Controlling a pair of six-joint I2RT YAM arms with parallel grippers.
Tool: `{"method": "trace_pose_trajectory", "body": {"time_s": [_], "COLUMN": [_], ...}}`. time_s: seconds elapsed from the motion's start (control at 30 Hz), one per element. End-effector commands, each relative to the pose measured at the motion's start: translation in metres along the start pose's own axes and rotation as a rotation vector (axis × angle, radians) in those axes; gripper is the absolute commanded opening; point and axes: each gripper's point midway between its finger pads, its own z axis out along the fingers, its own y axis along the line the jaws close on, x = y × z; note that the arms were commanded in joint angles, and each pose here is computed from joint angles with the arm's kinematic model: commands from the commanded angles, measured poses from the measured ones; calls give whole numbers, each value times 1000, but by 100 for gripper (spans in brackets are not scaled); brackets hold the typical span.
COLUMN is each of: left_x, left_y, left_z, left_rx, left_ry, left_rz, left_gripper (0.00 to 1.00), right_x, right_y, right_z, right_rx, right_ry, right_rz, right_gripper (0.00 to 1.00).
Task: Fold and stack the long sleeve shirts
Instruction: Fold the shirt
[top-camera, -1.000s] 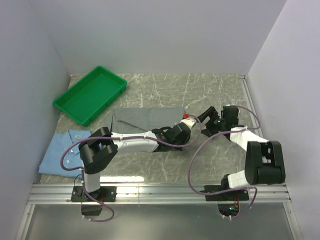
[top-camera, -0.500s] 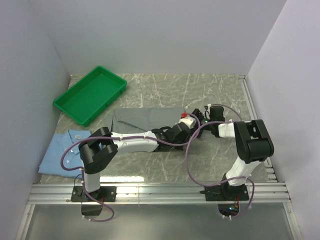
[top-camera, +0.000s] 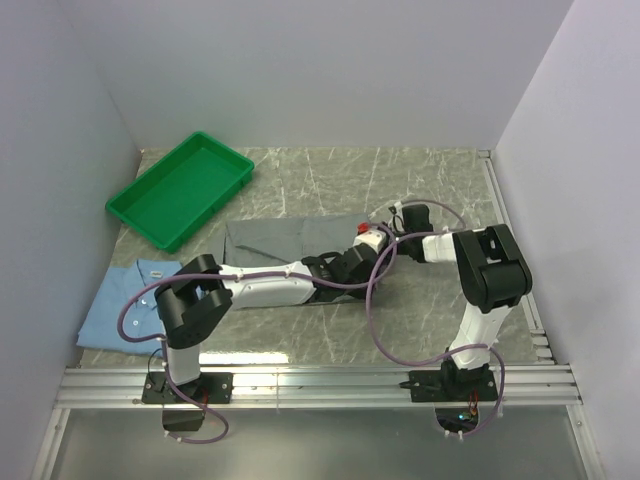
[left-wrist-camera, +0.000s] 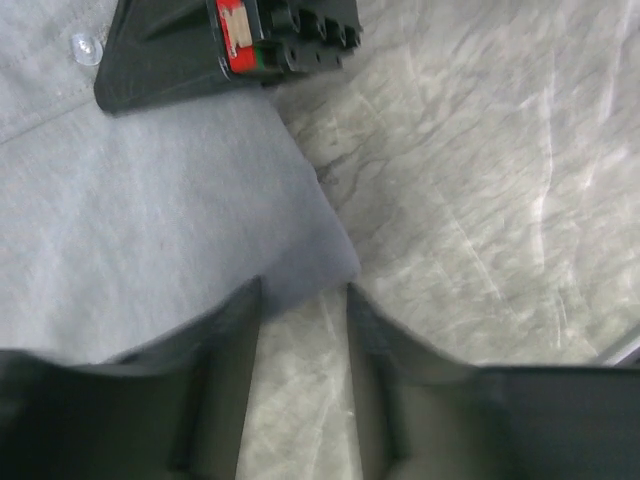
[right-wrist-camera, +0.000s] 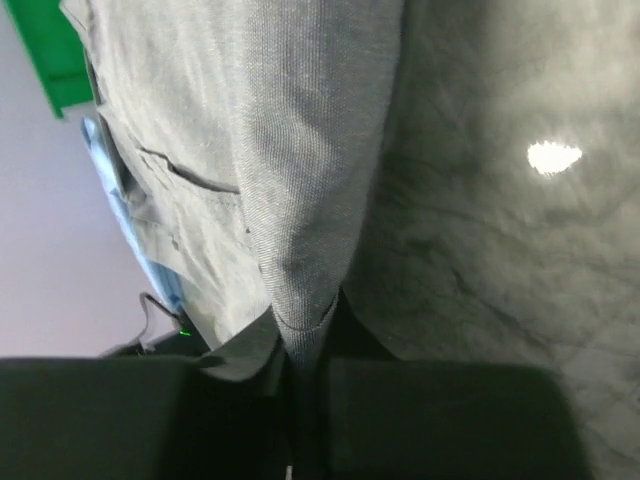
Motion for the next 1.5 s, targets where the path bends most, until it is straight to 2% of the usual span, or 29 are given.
{"method": "trace_pose_trajectory", "body": {"time_s": [0.0,0.07,0.2,0.27,0.4,0.47,0.57,0.63,0.8,0.93,1.17,1.47], "left_x": [-53,-53,-62,-53,-57,-56,-55,-44,-21,-5,6,10], "left_y": [-13,-4,27,44,98,120,174,193,239,246,223,215], "left_z": [-36,-42,-60,-66,-98,-108,-129,-139,-144,-132,-94,-67], "left_rx": [55,45,33,18,-42,-79,-167,-195,-253,-208,-30,49], "left_ry": [-136,-145,-164,-138,-180,-188,-226,-220,-189,-124,0,45], "left_rz": [-101,-123,-222,-259,-375,-414,-501,-535,-642,-711,-766,-828], "left_gripper": [48,61,71,73,75,75,74,72,69,68,62,56], "right_x": [-22,-25,-51,-49,-65,-75,-93,-94,-114,-125,-139,-142], "right_y": [9,5,15,4,4,1,14,11,18,25,47,65], "right_z": [-6,-14,-23,-28,-45,-53,-65,-72,-93,-110,-126,-133], "right_rx": [34,79,150,217,329,390,438,478,627,757,989,1165], "right_ry": [-10,4,23,84,129,117,104,146,141,123,52,-4], "right_rz": [-149,-189,-304,-338,-421,-467,-511,-549,-643,-701,-831,-939], "right_gripper": [0,0,0,0,0,0,0,0,0,0,0,0]}}
